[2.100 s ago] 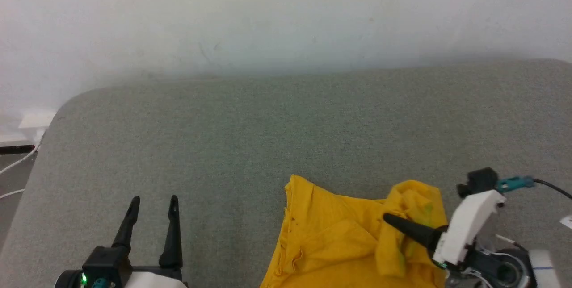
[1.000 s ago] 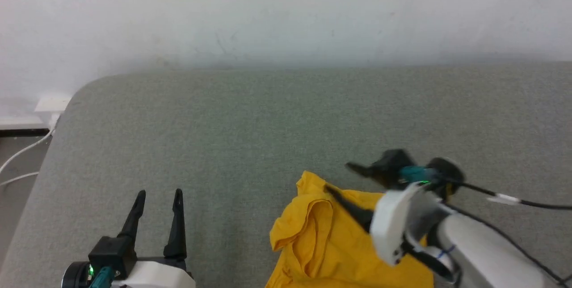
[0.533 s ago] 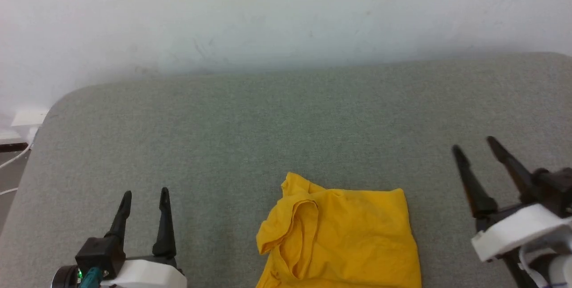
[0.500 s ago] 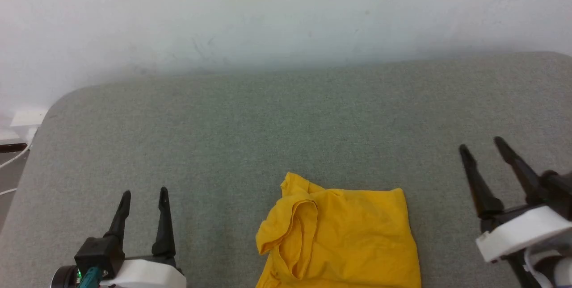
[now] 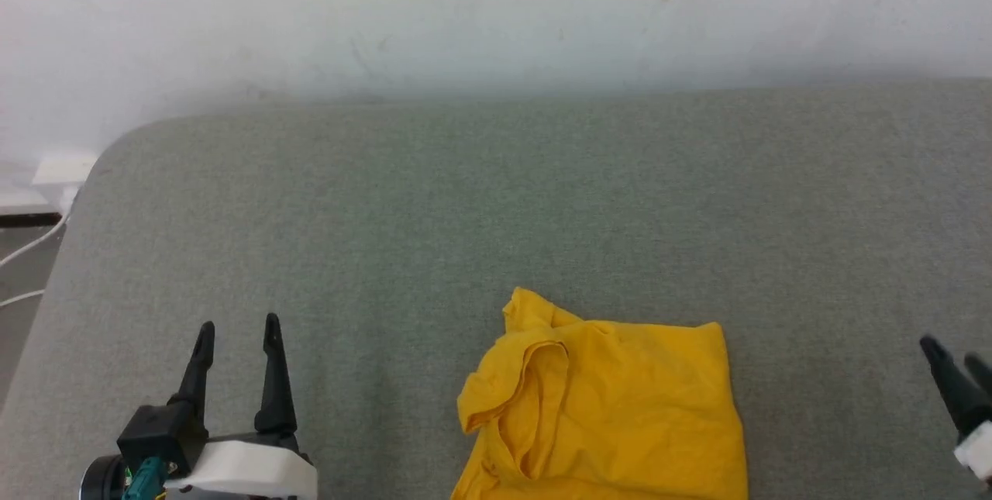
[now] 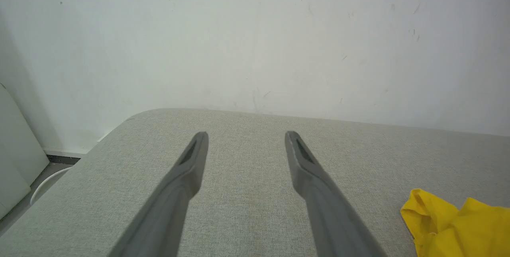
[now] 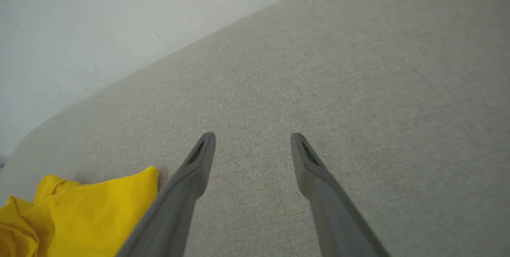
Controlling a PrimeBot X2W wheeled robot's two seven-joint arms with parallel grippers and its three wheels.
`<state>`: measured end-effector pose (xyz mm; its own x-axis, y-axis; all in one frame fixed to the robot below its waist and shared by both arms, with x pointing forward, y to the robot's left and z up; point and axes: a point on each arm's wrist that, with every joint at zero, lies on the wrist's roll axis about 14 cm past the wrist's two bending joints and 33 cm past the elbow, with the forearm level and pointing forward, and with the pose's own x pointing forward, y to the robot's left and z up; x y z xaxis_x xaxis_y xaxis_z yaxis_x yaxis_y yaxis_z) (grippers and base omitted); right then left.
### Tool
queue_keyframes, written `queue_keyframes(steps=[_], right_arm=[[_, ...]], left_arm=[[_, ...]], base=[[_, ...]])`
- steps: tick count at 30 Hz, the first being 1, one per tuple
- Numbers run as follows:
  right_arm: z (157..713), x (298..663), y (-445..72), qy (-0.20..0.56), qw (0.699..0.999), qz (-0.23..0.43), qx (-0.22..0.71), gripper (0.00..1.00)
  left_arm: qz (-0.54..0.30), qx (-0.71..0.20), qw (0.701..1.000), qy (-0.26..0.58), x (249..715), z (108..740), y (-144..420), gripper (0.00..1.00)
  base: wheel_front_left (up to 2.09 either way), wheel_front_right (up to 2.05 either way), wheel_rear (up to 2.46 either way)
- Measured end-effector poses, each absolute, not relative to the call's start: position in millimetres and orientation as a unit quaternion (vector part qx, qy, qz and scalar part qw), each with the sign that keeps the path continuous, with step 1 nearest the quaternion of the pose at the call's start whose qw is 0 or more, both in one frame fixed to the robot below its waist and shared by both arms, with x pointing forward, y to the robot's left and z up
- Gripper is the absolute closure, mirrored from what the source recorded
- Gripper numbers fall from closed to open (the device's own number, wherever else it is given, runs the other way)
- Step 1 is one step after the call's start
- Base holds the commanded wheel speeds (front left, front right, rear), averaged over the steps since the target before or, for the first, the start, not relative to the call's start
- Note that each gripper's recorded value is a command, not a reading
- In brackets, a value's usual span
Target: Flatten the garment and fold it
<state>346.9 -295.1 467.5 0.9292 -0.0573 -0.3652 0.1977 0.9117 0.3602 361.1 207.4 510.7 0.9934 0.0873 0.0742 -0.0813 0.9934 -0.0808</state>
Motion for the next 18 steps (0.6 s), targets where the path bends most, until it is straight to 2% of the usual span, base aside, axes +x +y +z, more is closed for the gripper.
queue_keyframes(steps=[5, 8, 15, 18], right_arm=[[412, 327, -267, 0.32, 0.882, -0.038, 0.343, 0.0], [405, 327, -223, 0.358, 0.833, 0.016, 0.422, 0.0], [395, 333, -153, 0.418, 0.776, 0.096, 0.463, 0.0], [387, 331, -134, 0.44, 0.762, 0.112, 0.463, 0.0]], left_arm=[[0.058, -0.033, 0.997, -0.042, 356, 512, 217, 0.0], [0.068, -0.031, 0.996, -0.045, 353, 514, 224, 0.0], [0.085, -0.03, 0.995, -0.046, 347, 514, 233, 0.0], [0.089, -0.028, 0.995, -0.046, 345, 514, 234, 0.0]], base=[[0.0, 0.0, 0.0], [0.0, 0.0, 0.0], [0.0, 0.0, 0.0], [0.0, 0.0, 0.0]])
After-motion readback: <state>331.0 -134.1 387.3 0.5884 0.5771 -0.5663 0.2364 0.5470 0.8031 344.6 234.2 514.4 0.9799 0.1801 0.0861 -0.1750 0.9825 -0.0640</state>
